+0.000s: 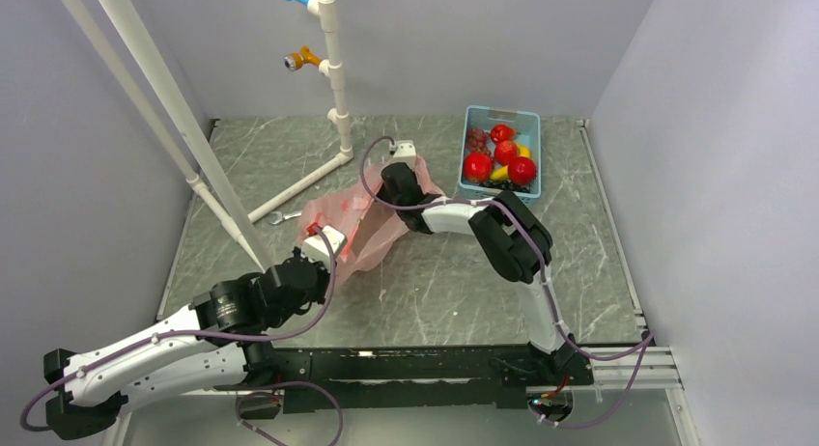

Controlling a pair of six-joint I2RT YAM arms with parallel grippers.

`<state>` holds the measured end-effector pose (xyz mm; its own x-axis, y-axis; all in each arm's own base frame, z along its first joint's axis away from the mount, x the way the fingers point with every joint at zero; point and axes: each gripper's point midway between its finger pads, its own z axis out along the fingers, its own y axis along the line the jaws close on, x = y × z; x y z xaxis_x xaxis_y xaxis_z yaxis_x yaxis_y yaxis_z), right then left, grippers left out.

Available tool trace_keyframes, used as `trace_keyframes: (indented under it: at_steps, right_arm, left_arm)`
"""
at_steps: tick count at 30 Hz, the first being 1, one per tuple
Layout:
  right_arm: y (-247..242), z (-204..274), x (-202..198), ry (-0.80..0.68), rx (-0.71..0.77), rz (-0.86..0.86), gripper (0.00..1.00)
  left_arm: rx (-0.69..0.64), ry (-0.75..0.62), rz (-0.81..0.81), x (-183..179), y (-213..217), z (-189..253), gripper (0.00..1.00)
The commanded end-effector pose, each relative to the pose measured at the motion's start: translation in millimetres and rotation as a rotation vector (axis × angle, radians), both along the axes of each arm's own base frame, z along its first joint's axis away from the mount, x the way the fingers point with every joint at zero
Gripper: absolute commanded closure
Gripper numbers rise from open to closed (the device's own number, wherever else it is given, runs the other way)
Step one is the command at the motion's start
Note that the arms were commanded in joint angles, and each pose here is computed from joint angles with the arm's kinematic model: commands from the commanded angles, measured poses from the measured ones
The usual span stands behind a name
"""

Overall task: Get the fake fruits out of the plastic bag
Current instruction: Take out the fake fruit from the plastic bag.

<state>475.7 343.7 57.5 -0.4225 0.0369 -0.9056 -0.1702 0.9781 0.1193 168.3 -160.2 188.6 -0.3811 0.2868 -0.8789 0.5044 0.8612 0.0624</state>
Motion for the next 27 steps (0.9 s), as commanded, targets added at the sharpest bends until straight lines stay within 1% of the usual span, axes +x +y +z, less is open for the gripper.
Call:
trace_keyframes:
  at_steps: [1, 3, 9, 13, 18, 27]
  right_arm:
    - [-24.8, 44.7, 3.1, -0.104, 0.056, -0.016, 0.48]
    - [-32.2, 46.7, -12.5, -0.117, 0.05, 0.01, 0.55]
    - [-33.6, 63.5, -61.8, -0.128, 0.068, 0.125, 0.65]
    - [-31.9, 70.1, -92.2, -0.13, 0.063, 0.172, 0.71]
    - [-28.4, 76.2, -126.1, -0.119, 0.084, 0.24, 0.75]
    - [-2.4, 66.8, -188.0, -0.033, 0.136, 0.427, 0.77]
  left_arm:
    - [0.012, 0.021, -0.035, -7.2, -0.4, 3.0, 1.0]
    - [0.017, 0.025, -0.04, -7.5, -1.6, 2.0, 1.0]
    - [0.032, 0.034, -0.052, -7.8, -4.4, -0.4, 1.0]
    - [0.031, 0.034, -0.054, -7.9, -5.0, -0.6, 1.0]
    - [0.031, 0.035, -0.054, -8.0, -4.9, -0.5, 1.0]
    - [0.021, 0.031, -0.039, -7.6, -2.2, 0.8, 1.0]
